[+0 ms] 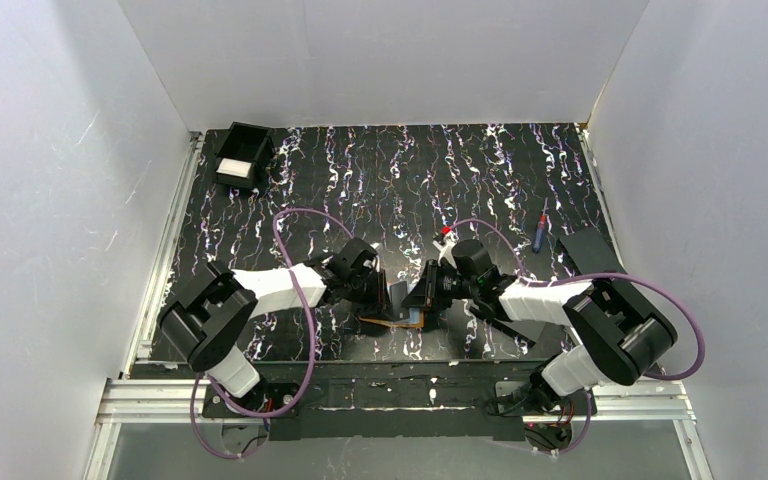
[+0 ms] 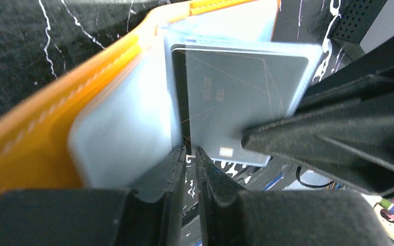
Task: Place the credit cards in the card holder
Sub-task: Open the card holder.
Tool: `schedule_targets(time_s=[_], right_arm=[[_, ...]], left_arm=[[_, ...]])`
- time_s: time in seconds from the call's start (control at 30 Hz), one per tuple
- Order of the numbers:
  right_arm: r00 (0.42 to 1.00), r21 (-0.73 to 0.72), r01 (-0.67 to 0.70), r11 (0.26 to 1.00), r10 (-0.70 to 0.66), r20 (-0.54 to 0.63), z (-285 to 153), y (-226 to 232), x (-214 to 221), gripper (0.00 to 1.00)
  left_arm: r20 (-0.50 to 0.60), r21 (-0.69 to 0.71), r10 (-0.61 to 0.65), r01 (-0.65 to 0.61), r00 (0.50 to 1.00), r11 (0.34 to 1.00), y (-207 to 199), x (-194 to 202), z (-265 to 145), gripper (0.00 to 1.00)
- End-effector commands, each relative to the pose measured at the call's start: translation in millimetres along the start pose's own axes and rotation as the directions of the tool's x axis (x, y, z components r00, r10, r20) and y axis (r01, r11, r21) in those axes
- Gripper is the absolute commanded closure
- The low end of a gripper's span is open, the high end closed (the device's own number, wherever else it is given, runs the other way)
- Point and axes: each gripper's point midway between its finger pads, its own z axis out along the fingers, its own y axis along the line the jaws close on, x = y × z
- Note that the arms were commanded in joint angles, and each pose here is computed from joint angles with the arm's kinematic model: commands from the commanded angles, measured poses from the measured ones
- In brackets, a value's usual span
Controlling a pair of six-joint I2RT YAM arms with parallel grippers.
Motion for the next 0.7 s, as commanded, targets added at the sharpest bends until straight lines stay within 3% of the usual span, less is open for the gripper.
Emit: schedule_targets(time_s=[0.0,0.13,0.27,0.53,0.67], right_arm=[[0.999,-0.056,0.050,0.997,-0.049,0.019,3,27,-14,0.88],[0.997,-0.021,0.081,0.996,-0.081,0.005,2,23,-13,0.85],[0.994,-0.038,0.109,0.993,-0.110,-0.005,2,31,-12,0.63],[0.988,-0.082,0.152,0.985,-0.154,-0.019,9,53,-6,0.56],[0.986,-0.111,0.156,0.981,-0.162,-0.040,20,63,0,0.56]], left_arm=[[0.006,0.009,0.010,-0.010,1.000,1.000,3,8,-10,0.83],[0.052,0.091,0.028,-0.033,0.998,0.995,-15,3,-32,0.70],[0.093,0.122,0.009,-0.020,0.996,0.992,-18,-1,-51,0.58],[0.160,0.176,-0.127,0.098,0.979,0.979,-1,-16,-78,0.49],[0.147,0.157,-0.144,0.121,0.979,0.980,9,-16,-74,0.54]])
